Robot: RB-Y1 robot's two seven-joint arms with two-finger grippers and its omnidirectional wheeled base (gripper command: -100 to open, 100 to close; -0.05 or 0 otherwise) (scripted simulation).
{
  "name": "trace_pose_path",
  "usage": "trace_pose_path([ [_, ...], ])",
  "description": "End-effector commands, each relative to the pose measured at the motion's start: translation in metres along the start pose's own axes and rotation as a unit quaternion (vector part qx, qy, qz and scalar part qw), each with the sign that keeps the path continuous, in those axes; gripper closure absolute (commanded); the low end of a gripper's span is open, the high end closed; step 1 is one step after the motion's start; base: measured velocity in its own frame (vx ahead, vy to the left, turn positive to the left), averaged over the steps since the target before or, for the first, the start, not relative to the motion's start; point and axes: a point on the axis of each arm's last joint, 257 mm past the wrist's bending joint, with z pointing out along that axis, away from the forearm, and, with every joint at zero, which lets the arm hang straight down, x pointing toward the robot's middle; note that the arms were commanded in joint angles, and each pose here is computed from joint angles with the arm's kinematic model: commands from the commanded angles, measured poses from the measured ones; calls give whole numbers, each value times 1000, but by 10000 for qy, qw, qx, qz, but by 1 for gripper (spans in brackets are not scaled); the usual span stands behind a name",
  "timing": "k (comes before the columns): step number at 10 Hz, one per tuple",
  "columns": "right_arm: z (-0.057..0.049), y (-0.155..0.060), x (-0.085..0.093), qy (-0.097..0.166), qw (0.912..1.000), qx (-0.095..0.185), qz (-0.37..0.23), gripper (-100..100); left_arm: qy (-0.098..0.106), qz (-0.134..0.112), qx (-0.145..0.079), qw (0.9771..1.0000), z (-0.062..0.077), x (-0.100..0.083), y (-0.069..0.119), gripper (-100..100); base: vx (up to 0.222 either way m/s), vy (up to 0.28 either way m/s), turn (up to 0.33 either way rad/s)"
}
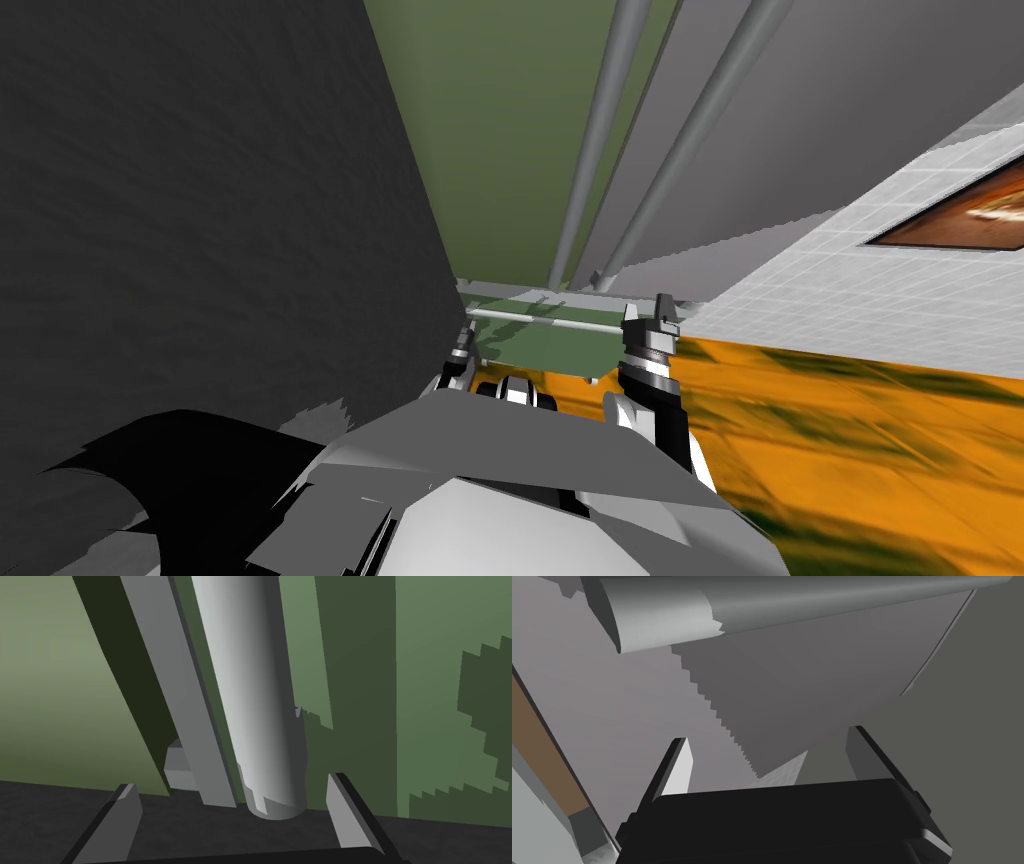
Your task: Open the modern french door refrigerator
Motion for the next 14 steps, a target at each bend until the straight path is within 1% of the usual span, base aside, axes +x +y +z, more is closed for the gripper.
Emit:
trace_pose_path([
  [1,0,0,0,0,10000,0,0,0,-54,-156,-87,9998,-5,12,12,-100,96,91,-25],
  [2,0,0,0,0,10000,0,0,0,-115,-293,-130,9994,-7,22,17,-100,81,82,-37],
  [3,0,0,0,0,10000,0,1,0,-85,-222,-107,9997,-6,17,14,-100,38,36,-11],
  [4,0,0,0,0,10000,-1,2,0,-85,-241,-106,9996,3,18,12,-100,20,7,13],
  [7,0,0,0,0,10000,-1,2,0,-80,-256,-105,9996,18,17,9,-100,17,-3,5],
  [8,0,0,0,0,10000,-1,2,0,-81,-251,-97,9996,15,18,9,-100,6,-2,0],
  [9,0,0,0,0,10000,-1,2,0,-85,-241,-106,9996,3,18,12,100,-11,2,-11],
  [11,0,0,0,0,10000,-1,2,0,-89,-232,-106,9996,-7,19,14,100,-26,4,-8],
  [12,0,0,0,0,10000,-1,3,0,-93,-246,-7,9997,2,17,7,100,-23,-4,2],
  [13,0,0,0,0,10000,-1,2,0,-62,-257,-63,9996,8,18,8,100,-111,-1,31],
  [14,0,0,0,0,10000,-2,3,0,-54,-259,-82,9996,9,18,9,100,-158,-5,24],
])
